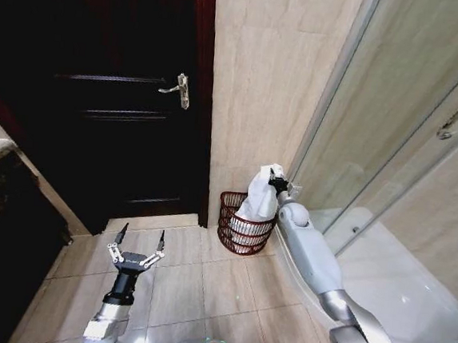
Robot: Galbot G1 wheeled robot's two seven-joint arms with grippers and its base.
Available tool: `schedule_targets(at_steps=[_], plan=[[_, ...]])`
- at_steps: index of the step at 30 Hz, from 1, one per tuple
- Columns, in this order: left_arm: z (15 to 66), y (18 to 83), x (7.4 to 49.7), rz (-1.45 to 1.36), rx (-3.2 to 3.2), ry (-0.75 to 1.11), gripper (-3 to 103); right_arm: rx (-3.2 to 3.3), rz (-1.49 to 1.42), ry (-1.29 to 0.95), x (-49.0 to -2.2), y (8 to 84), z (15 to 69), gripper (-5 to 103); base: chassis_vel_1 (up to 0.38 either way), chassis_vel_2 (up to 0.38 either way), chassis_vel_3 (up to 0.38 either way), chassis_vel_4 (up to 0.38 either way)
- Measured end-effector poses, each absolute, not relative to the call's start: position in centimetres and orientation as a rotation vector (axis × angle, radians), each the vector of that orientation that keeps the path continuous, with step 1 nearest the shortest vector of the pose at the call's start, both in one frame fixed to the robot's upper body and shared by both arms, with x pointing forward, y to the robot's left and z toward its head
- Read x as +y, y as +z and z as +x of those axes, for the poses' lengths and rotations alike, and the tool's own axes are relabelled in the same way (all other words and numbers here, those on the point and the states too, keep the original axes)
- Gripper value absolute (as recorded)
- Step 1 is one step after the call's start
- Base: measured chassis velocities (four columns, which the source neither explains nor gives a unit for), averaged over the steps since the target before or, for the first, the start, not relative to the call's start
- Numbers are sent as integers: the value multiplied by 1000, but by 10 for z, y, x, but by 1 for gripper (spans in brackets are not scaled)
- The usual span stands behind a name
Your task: Discard the used towel into the hamper.
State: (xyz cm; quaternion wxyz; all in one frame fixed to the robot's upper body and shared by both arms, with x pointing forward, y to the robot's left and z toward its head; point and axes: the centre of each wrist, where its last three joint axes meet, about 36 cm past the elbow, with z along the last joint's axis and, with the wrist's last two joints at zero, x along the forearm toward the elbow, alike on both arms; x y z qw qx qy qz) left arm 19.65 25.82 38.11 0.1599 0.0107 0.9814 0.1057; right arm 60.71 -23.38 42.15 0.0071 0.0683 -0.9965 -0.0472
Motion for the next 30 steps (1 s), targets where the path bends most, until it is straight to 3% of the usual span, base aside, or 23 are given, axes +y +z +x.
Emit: schedule_targets(at_steps=[30], plan=[[193, 380, 257, 45, 2800, 311, 100, -3121, 221, -164, -231, 427, 570, 5, -30, 32, 31, -32]])
